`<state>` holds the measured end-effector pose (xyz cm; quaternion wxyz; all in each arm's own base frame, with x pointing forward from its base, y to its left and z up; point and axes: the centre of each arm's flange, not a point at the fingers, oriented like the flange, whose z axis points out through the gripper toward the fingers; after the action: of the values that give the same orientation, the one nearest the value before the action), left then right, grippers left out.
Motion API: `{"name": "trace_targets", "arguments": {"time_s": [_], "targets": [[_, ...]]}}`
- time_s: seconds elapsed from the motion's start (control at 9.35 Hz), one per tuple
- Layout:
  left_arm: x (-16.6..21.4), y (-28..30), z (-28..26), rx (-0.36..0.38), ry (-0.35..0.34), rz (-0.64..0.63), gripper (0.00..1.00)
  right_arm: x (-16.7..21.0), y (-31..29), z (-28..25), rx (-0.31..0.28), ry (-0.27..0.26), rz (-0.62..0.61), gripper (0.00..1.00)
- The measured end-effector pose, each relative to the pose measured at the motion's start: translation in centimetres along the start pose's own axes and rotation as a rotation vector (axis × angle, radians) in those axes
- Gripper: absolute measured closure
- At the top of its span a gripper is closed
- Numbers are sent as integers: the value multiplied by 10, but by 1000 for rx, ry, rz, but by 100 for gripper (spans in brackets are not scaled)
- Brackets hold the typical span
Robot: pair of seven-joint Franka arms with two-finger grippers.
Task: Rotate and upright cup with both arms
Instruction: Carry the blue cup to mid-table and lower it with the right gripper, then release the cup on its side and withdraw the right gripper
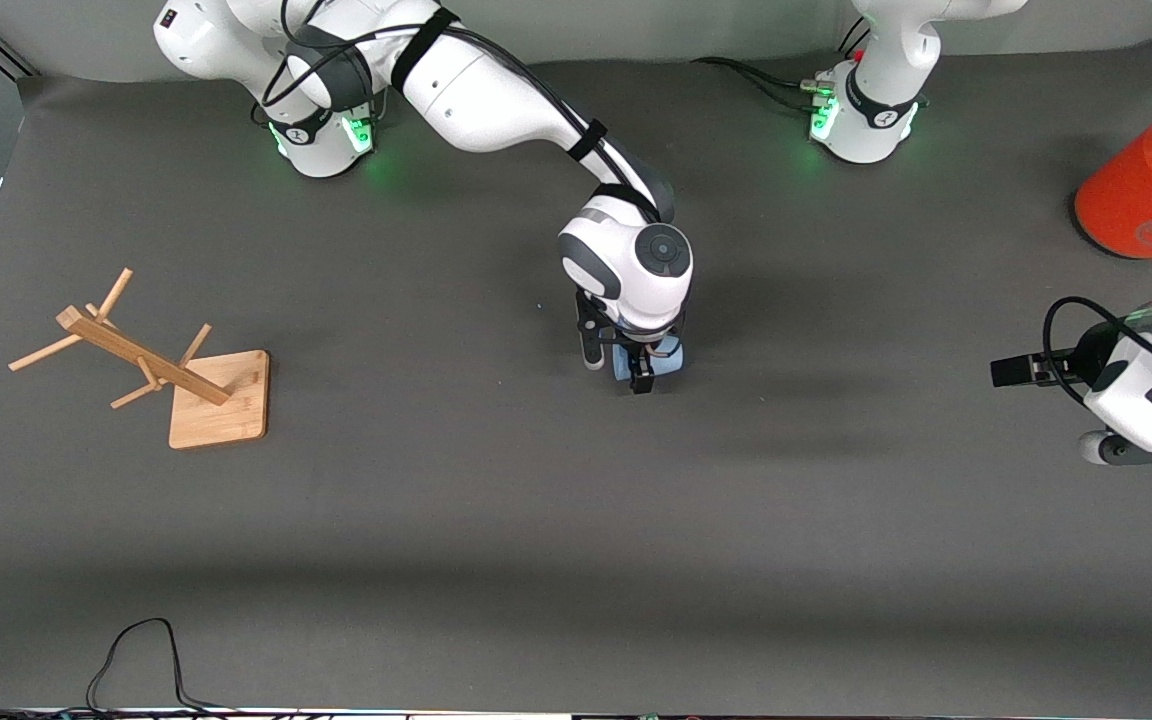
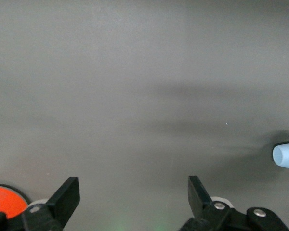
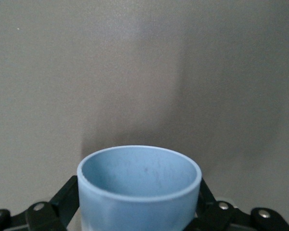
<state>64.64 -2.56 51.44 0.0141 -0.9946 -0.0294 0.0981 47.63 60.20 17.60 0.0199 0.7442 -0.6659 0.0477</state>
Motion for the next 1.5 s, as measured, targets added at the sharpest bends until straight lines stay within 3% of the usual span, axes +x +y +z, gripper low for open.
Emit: {"name": "trace_targets", "arguments": {"time_s": [0.43,0.96,1.18,1.5], "targets": [[8,26,3,-4,6,-24,0,-1,-8,-36,17,-14,6,0],[11,32,8,-2,-1,-22,0,45,-6,-196,-72,27,-19,0],[11,33,9,-2,-3,-21,0,107,-20,-246,-159,62,-166,0],[12,39,12,0,-8,-11,0,267,-69,-315,-242,-6,-418,0]]}}
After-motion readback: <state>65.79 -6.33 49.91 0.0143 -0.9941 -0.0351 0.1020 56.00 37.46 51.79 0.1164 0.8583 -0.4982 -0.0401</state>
